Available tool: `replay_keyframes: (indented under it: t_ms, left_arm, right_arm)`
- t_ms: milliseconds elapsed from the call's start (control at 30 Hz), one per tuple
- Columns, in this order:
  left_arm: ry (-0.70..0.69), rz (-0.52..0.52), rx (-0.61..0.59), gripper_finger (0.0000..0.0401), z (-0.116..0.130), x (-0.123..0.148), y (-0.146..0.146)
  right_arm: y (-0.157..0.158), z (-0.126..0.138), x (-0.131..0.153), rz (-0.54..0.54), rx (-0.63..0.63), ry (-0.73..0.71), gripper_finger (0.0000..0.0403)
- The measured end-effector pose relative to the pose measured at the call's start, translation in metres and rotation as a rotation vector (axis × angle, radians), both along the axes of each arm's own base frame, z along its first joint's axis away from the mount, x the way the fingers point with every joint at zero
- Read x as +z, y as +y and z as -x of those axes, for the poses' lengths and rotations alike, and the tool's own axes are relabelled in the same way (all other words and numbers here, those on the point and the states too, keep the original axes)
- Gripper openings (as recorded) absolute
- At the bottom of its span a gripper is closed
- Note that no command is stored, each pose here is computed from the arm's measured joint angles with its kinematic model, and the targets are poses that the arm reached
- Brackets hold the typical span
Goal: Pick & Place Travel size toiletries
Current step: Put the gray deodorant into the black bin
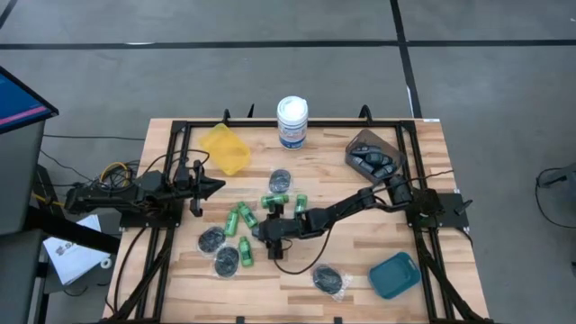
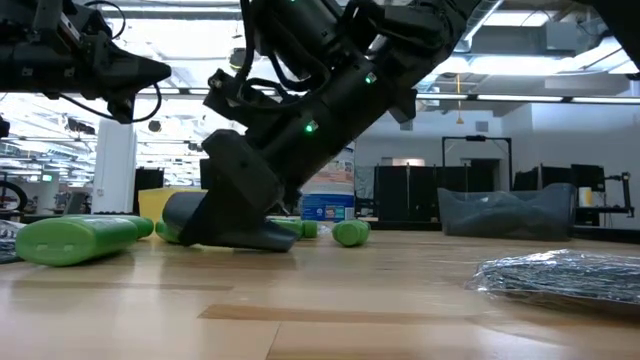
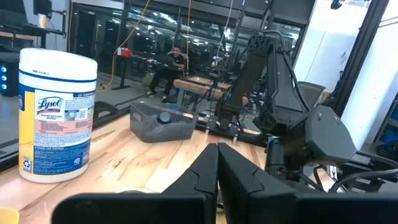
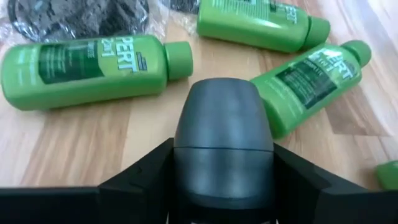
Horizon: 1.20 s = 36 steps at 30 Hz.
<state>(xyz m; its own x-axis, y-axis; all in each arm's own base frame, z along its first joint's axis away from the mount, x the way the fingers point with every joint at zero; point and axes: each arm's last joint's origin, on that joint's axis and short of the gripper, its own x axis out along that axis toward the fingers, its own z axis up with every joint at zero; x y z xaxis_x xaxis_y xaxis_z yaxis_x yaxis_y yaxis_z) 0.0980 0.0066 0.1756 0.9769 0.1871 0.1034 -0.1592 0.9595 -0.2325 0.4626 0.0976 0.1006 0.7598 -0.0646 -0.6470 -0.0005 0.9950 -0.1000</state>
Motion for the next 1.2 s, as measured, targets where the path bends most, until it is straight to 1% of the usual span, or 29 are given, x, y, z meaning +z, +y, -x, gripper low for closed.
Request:
replay_keyframes:
  t_ms: [167,233,300,433,533,633,733,833,967,1067,1200]
  left_arm:
    - [0.004,0.000,0.000,0.0002,0.000,0.000,0.000]
    - [0.006,0.000,0.000,0.0002,-0.001,0.000,0.000]
    - [0.005,0.000,0.000,0.0002,-0.001,0.000,0.000]
    - [0.009,0.000,0.000,0.0002,-0.001,-0.001,0.000]
    - [0.009,0.000,0.000,0.0002,-0.001,0.000,0.000]
    - [0.013,0.000,0.000,0.0002,-0.002,-0.001,0.000]
    - [0.015,0.000,0.000,0.0002,-0.002,-0.001,0.000]
    - [0.023,0.000,0.000,0.0002,-0.002,-0.002,0.000]
    - [0.028,0.000,0.000,0.0002,-0.003,-0.002,0.000]
    - [0.033,0.001,0.000,0.0002,-0.003,-0.002,0.000]
    - [0.030,0.001,0.000,0.0002,-0.003,-0.002,0.000]
  right_arm:
    - [0.002,0.000,0.000,0.001,0.003,0.000,0.0195]
    - [0.003,0.003,0.007,0.011,0.012,0.012,0.0195]
    - [0.005,0.006,0.021,0.016,0.024,0.002,0.0195]
    - [0.004,0.020,0.070,0.082,0.024,0.007,0.0195]
    - [-0.003,0.043,0.106,0.212,-0.036,0.045,0.0195]
    - [-0.017,0.073,0.135,0.322,-0.153,0.096,0.0195]
    - [-0.033,0.106,0.151,0.353,-0.281,0.098,0.0195]
    - [-0.052,0.143,0.152,0.364,-0.422,0.098,0.0195]
    - [-0.085,0.188,0.138,0.363,-0.608,0.099,0.0194]
    - [-0.113,0.215,0.125,0.346,-0.746,0.115,0.0196]
    - [-0.144,0.241,0.112,0.328,-0.894,0.141,0.0197]
